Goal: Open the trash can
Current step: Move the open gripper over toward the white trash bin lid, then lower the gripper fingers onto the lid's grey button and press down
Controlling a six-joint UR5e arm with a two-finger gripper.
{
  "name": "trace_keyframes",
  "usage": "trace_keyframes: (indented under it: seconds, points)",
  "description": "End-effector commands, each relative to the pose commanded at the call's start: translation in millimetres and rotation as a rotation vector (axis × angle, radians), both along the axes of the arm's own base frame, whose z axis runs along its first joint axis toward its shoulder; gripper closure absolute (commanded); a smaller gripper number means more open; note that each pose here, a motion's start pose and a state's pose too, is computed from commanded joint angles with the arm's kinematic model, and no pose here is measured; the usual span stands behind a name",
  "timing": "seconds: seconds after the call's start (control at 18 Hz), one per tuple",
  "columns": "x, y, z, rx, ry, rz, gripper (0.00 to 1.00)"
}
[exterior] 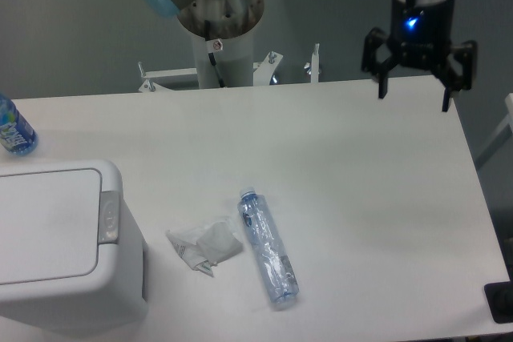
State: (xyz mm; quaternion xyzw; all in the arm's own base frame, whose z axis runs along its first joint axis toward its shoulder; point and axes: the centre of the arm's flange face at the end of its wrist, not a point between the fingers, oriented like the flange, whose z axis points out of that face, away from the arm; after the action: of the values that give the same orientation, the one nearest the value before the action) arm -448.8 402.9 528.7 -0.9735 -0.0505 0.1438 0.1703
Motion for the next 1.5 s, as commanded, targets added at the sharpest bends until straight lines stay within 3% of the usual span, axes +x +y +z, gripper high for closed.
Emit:
trace_keyframes:
  seconds: [0.33, 0.5, 0.83, 1.5]
  points:
    - [55, 74, 0, 0.131, -0.107, 0.185, 0.0]
    - [92, 111, -8, 0.182, -0.208, 0.231, 0.0]
    - [133, 154, -22, 0.28, -0.404, 0.283, 0.0]
    - [184, 201, -42, 0.312, -0.468, 0.252, 0.0]
